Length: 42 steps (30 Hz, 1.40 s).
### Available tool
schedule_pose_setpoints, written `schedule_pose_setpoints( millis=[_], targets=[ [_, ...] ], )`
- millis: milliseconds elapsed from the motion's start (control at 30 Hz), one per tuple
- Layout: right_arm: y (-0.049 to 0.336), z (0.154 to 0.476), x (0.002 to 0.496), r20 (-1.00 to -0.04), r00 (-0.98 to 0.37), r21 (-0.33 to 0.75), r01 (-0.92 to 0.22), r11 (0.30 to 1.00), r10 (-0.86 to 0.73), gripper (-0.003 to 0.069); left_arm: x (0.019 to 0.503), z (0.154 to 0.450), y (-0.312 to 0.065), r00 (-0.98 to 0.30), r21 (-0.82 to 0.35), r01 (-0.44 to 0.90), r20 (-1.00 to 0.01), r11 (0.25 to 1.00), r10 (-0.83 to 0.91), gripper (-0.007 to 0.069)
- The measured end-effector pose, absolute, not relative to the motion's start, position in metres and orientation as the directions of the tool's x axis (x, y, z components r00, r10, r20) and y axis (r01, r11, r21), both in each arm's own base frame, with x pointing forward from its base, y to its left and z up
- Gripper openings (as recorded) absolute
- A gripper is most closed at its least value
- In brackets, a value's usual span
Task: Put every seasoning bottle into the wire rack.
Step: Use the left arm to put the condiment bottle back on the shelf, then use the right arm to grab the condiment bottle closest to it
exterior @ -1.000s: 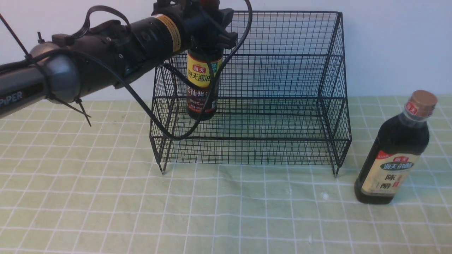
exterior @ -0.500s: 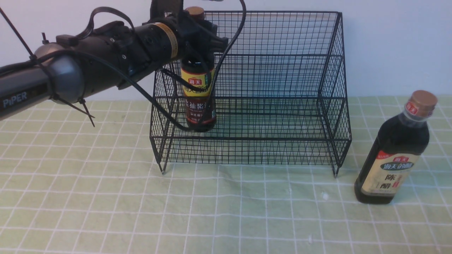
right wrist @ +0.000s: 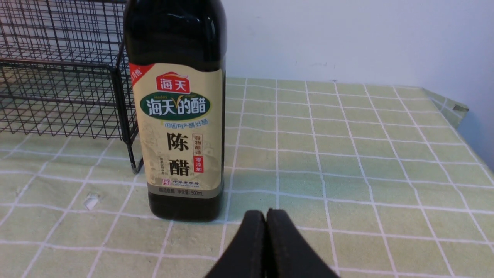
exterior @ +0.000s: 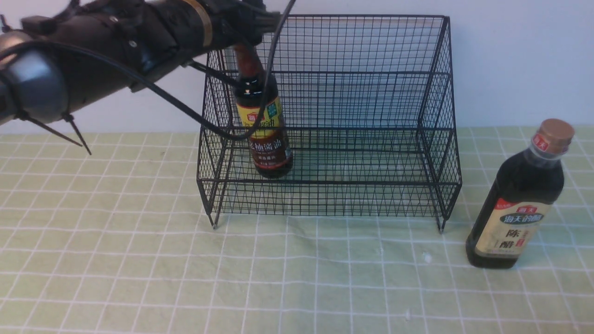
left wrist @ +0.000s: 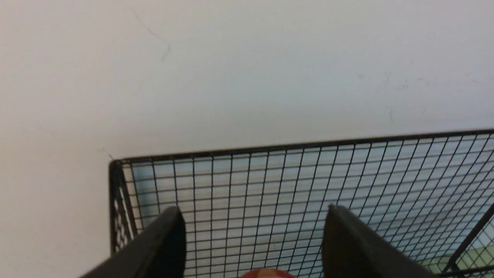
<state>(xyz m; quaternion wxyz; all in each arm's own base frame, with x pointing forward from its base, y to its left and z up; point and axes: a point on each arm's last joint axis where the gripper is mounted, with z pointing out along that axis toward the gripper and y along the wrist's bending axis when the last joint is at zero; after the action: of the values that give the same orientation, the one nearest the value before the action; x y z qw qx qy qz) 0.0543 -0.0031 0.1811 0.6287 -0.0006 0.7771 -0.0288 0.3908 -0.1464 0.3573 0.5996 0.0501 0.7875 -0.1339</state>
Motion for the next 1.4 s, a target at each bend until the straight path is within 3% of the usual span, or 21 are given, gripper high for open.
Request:
schedule_pose_setpoints(
  millis=[133,333,533,633,733,833,867,933,1000,1133,1233,1400],
  targets=[
    [-0.003,0.181,0.054,-0.977,-0.209,-0.045,0.035,0.998,-0.037,-0.0015,0.373,0.387,-0.138,-0.211,-0.121,0.240,-0.975,0.963,-0.070,0.0290],
    [-0.003,0.181,0.054,-0.977,-0.209,-0.045,0.035,0.998,-0.037,-0.0015,0.349,0.418,-0.129,-0.134,-0.006,0.224,-0.991,0.974,0.025,0.0026],
    [-0.003,0.181,0.054,-0.977,-0.209,-0.045,0.035,0.998,-0.037,-0.0015,0.319,0.436,-0.131,-0.148,0.085,0.188,-0.983,0.979,0.113,0.0000],
    [-0.003,0.181,0.054,-0.977,-0.209,-0.045,0.035,0.998,-0.037,-0.0015,0.306,0.430,-0.130,-0.265,0.247,0.155,-0.922,0.956,0.282,0.0001],
    [-0.003,0.181,0.054,-0.977,-0.209,-0.045,0.035,0.998,-0.037,-0.0015,0.294,0.408,-0.127,-0.489,0.371,0.219,-0.759,0.902,0.430,0.0001],
    [-0.003,0.181,0.054,-0.977,-0.209,-0.045,0.035,0.998,-0.037,-0.0015,0.276,0.388,-0.127,-0.683,0.317,0.332,-0.568,0.888,0.458,0.0001],
    [-0.003,0.181,0.054,-0.977,-0.209,-0.045,0.035,0.998,-0.037,-0.0015,0.275,0.387,-0.127,-0.691,0.312,0.341,-0.556,0.887,0.462,0.0001],
    [-0.003,0.181,0.054,-0.977,-0.209,-0.045,0.035,0.998,-0.037,-0.0015,0.259,0.381,-0.131,-0.777,0.184,0.381,-0.467,0.906,0.422,0.0001],
    [-0.003,0.181,0.054,-0.977,-0.209,-0.045,0.035,0.998,-0.037,-0.0015,0.248,0.386,-0.131,-0.783,0.118,0.391,-0.479,0.913,0.397,0.0001],
    [-0.003,0.181,0.054,-0.977,-0.209,-0.045,0.035,0.998,-0.037,-0.0015,0.214,0.416,-0.120,-0.717,-0.011,0.386,-0.632,0.922,0.293,0.0001],
    [-0.003,0.181,0.054,-0.977,-0.209,-0.045,0.035,0.998,-0.037,-0.0015,0.180,0.441,-0.101,-0.602,-0.079,0.377,-0.779,0.923,0.179,0.0001],
    [-0.003,0.181,0.054,-0.977,-0.209,-0.045,0.035,0.998,-0.037,-0.0015,0.135,0.453,-0.074,-0.445,-0.134,0.393,-0.893,0.910,0.061,0.0001]
  ],
)
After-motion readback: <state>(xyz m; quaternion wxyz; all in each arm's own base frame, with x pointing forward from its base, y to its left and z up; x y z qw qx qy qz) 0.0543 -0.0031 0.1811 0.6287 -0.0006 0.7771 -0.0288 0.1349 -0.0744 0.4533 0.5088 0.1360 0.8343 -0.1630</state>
